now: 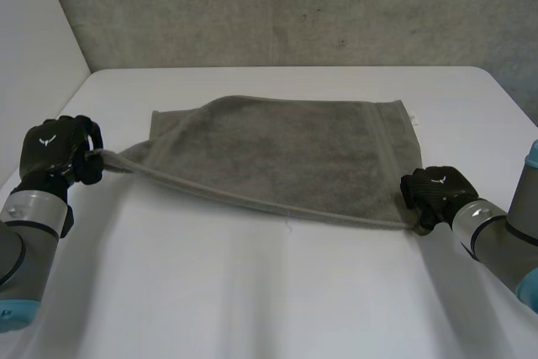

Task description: Fold the towel.

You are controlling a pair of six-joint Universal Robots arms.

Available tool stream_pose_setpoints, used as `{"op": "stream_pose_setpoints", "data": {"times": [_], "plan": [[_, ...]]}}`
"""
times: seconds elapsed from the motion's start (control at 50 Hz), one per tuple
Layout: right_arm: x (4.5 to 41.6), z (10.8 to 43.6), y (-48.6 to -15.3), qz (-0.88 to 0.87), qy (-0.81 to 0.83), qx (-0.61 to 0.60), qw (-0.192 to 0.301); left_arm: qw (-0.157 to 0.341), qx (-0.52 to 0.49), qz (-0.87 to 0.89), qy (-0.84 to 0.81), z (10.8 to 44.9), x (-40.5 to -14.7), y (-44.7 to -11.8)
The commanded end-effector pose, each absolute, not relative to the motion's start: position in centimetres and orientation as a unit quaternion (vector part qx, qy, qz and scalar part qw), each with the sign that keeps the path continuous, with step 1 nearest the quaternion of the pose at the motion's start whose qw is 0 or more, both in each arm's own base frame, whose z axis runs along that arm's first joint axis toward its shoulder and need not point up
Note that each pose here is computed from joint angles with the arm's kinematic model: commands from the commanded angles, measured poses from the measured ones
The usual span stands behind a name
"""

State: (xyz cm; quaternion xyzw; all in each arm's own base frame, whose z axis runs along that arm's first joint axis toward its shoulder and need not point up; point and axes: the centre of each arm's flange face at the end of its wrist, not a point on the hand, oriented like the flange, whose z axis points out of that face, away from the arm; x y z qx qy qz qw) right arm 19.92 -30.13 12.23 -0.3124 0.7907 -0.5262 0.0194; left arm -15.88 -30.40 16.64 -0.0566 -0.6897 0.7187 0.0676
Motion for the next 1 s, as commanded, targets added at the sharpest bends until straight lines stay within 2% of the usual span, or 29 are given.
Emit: {"op": "stream_pose_setpoints", "data": {"times": [0.02, 0.38, 0.48, 0.54, 0.6, 0.64, 0.68, 0.76, 0.8, 0.82, 0.86, 1.0], "plan": [[19.8, 12.1, -30.1, -0.525, 0.792, -0.311, 0.019, 0.068, -0.057, 0.719, -0.69, 16.7, -15.9, -30.4], [19.9, 13.2, -30.6, -0.546, 0.78, -0.307, 0.023, 0.068, -0.057, 0.719, -0.69, 16.7, -15.9, -30.4], [19.1, 19.0, -31.2, -0.617, 0.745, -0.251, 0.039, 0.068, -0.055, 0.728, -0.68, 17.7, -15.9, -30.3], [19.1, 19.8, -31.2, -0.625, 0.741, -0.242, 0.052, 0.071, -0.054, 0.739, -0.668, 18.8, -15.9, -30.1], [19.3, 21.7, -30.6, -0.644, 0.724, -0.24, 0.067, 0.077, -0.056, 0.745, -0.66, 19.7, -16.3, -29.6], [19.3, 24.5, -29.7, -0.677, 0.692, -0.243, 0.066, 0.081, -0.06, 0.747, -0.657, 20.0, -16.6, -29.2], [19.4, 25.1, -29.3, -0.683, 0.686, -0.243, 0.068, 0.084, -0.063, 0.749, -0.654, 20.2, -16.8, -28.9], [19.6, 24.0, -29.1, -0.665, 0.7, -0.25, 0.078, 0.09, -0.069, 0.747, -0.655, 20.1, -17.3, -28.3], [19.9, 20.5, -29.5, -0.623, 0.732, -0.262, 0.085, 0.091, -0.071, 0.746, -0.656, 20.1, -17.3, -28.2], [19.9, 20.5, -29.5, -0.623, 0.732, -0.263, 0.085, 0.09, -0.072, 0.744, -0.658, 19.8, -17.4, -28.2], [19.9, 17.8, -30.0, -0.593, 0.751, -0.283, 0.066, 0.09, -0.072, 0.742, -0.661, 19.7, -17.4, -28.3], [19.4, 14.9, -30.4, -0.562, 0.761, -0.322, 0.02, 0.089, -0.073, 0.735, -0.668, 19.0, -17.4, -28.4]]}}
